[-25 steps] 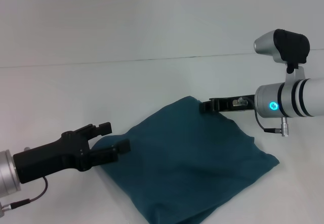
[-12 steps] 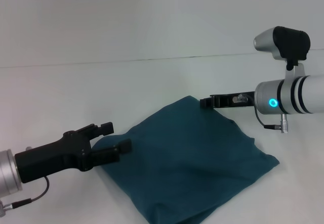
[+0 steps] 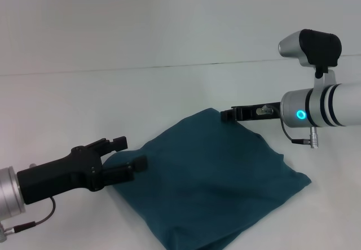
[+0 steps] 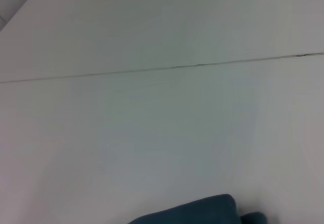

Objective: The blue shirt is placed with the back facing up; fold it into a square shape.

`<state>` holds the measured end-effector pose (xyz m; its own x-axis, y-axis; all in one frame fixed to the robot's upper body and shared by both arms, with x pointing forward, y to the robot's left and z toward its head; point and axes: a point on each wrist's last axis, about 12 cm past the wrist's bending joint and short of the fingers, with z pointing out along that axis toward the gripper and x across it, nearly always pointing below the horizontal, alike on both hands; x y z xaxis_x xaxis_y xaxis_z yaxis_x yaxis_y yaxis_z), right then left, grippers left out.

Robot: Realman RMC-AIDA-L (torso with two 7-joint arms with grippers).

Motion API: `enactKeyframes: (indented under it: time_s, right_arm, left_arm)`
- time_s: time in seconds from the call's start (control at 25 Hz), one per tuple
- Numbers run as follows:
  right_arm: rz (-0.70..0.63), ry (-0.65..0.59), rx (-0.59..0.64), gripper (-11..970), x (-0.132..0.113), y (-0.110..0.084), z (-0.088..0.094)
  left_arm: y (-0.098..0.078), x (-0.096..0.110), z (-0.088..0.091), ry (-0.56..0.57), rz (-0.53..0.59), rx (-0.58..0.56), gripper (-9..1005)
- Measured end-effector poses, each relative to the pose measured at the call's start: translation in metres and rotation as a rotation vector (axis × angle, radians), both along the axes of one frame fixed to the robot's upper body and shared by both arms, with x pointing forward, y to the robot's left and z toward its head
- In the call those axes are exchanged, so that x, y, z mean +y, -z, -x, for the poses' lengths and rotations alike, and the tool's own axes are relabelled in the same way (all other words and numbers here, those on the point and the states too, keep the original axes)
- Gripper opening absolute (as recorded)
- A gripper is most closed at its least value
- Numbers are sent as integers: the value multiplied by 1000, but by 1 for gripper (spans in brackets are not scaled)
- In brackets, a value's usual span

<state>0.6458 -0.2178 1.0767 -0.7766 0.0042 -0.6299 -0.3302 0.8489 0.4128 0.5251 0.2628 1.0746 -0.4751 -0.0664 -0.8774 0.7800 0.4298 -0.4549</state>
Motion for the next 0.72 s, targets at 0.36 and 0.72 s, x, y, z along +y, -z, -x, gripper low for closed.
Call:
enactKeyframes:
  time_s: [0.36, 0.72]
  right_arm:
    - [2, -12, 1, 170, 3, 4, 4]
    - [-25, -6, -44, -2, 1, 1, 2]
  left_arm:
    - [0, -1, 0, 1, 3, 0, 957]
    - [0, -1, 1, -2, 10, 0, 957]
